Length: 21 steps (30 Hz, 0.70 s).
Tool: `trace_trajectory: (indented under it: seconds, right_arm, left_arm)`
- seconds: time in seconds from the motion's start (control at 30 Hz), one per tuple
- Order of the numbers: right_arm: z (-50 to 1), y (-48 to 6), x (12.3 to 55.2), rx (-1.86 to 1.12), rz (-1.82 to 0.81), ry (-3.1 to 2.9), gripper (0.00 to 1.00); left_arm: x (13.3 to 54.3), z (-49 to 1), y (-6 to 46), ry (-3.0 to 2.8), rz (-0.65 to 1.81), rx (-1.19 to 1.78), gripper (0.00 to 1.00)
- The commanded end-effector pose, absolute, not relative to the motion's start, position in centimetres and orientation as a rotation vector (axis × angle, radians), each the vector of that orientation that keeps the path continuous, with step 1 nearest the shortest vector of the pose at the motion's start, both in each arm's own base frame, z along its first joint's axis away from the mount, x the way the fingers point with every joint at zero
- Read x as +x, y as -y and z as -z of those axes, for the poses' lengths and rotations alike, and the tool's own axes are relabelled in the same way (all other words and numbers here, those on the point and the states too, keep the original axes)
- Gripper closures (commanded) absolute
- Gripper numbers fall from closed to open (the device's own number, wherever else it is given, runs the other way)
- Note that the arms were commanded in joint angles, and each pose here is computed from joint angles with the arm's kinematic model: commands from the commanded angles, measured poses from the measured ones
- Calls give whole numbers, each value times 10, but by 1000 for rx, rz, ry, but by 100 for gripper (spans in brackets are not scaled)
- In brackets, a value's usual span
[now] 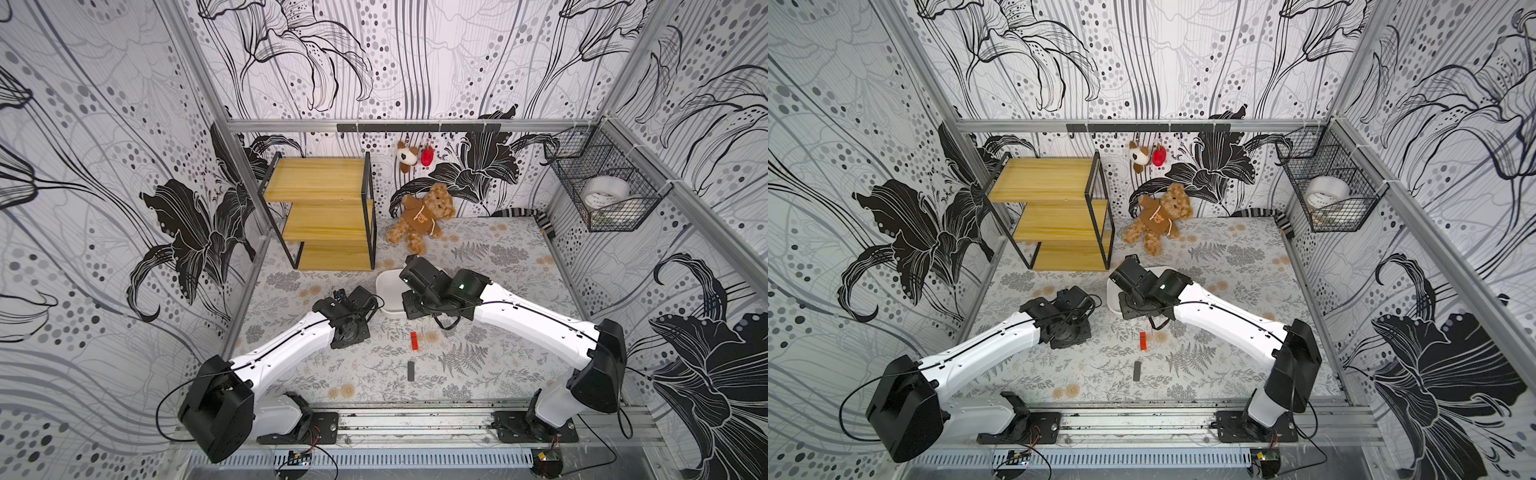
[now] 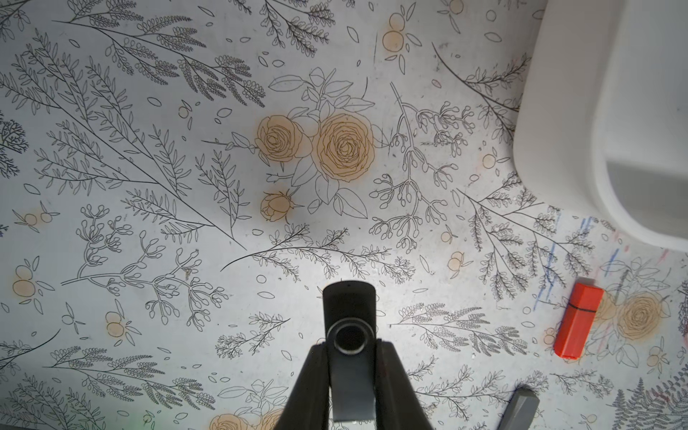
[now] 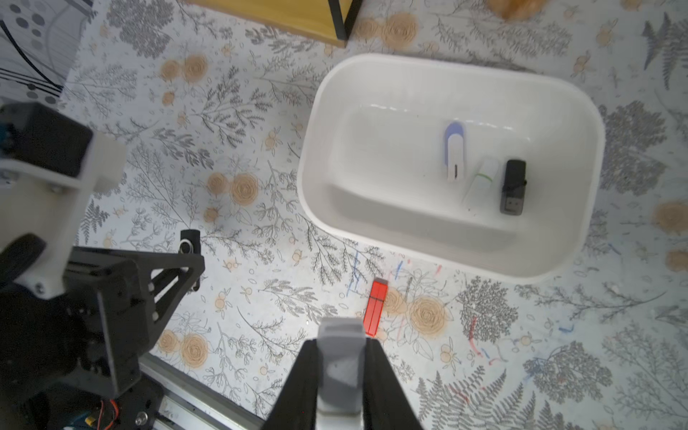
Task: Put the usb flash drive into the storage box
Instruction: Pick up the USB flash from the center of the board, then place the USB flash in the storage box.
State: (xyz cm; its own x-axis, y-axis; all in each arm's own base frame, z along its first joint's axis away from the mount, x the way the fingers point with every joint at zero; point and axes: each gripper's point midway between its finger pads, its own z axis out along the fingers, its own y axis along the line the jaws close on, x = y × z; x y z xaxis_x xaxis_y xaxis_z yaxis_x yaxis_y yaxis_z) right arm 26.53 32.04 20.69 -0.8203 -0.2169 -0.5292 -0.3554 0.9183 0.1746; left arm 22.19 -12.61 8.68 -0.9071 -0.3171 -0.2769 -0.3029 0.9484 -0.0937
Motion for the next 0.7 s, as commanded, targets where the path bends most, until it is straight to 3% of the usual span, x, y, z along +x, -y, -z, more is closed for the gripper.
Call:
trace_trajectory:
  seconds: [0.0, 0.3, 0.67]
  right_arm:
    - [-174, -310, 295, -432, -242, -2618, 100]
    - [-120, -323, 371, -477, -183, -2620, 100]
    - [-70, -318, 402, -490, -131, -2678, 100]
  left_arm:
    - [223, -93, 126, -2796, 94, -441, 100]
    - [218, -83, 127, -2813, 116, -459, 100]
    - [221, -82, 130, -2817, 121, -451, 100]
